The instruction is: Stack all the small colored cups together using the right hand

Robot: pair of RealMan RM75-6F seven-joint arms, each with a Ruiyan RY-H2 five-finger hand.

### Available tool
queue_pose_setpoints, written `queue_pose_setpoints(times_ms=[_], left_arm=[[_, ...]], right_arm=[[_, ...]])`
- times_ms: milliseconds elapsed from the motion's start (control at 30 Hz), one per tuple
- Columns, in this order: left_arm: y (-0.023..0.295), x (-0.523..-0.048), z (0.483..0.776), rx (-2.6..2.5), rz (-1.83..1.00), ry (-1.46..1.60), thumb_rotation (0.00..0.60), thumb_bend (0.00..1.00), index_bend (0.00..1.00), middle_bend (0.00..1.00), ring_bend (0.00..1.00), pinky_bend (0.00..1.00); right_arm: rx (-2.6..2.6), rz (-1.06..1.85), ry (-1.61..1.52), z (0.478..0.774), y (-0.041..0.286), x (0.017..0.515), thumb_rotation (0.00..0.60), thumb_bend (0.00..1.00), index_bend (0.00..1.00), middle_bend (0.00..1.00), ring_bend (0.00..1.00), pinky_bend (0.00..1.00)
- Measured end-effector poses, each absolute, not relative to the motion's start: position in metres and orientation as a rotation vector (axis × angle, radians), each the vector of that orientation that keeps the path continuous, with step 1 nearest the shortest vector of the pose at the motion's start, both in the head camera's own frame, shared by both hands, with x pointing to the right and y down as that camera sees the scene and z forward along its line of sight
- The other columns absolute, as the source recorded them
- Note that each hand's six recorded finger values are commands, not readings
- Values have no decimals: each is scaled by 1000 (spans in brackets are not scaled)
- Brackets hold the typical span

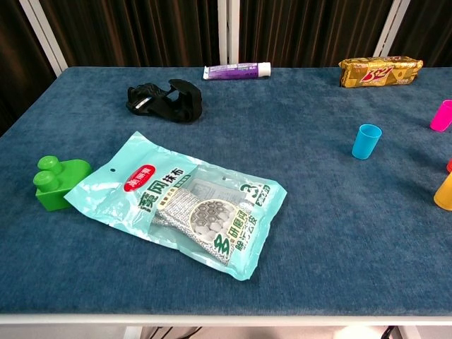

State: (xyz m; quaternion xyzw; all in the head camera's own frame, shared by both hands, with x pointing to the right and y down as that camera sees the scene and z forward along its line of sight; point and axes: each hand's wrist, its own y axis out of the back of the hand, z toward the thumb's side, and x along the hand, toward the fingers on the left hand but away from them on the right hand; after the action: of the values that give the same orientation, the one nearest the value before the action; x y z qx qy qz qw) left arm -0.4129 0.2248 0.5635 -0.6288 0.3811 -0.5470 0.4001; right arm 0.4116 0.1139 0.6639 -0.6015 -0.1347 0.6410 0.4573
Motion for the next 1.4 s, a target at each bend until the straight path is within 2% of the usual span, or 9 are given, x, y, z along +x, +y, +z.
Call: queue_pose_setpoints(times_ms=[100, 200, 267, 300, 567, 833, 1067, 1400], left_arm=[[225, -413, 564, -1591, -1384, 965, 600, 62, 36, 0, 0, 0], [225, -413, 564, -1593, -1385, 963, 600, 62, 36, 0, 0, 0], [225, -414, 564, -1593, -1386, 962, 600, 62, 36, 0, 0, 0], [225, -414, 564, -1593, -1387, 963, 600, 62, 36, 0, 0, 0], [226, -413, 564, -1599, -1378, 966, 600, 62, 36, 0, 0, 0], [229, -411, 564, -1603, -1378, 963, 600, 62, 36, 0, 0, 0], [232, -414, 563, -1603, -1382, 973, 600, 62, 36, 0, 0, 0], [233, -418, 562, -1603, -1367, 991, 600, 63, 36, 0, 0, 0]], right_arm=[[-1495, 1584, -331, 666, 115, 412, 600, 170, 434, 345, 97, 0], [-1513, 1590, -328, 667, 117, 413, 600, 97, 215, 187, 11, 0], [-1522, 1588, -340, 665, 116, 414, 600, 77, 121, 133, 0, 0], [-1525, 1584, -349, 663, 115, 414, 600, 75, 109, 126, 0, 0], [-1540, 1454, -410, 631, 117, 397, 600, 73, 107, 170, 0, 0], [-1637, 1349, -315, 608, 160, 372, 600, 72, 135, 214, 0, 0], [-1641, 1414, -246, 623, 179, 375, 600, 72, 160, 231, 0, 0], [-1636, 1507, -297, 661, 183, 380, 600, 98, 222, 284, 0, 0]])
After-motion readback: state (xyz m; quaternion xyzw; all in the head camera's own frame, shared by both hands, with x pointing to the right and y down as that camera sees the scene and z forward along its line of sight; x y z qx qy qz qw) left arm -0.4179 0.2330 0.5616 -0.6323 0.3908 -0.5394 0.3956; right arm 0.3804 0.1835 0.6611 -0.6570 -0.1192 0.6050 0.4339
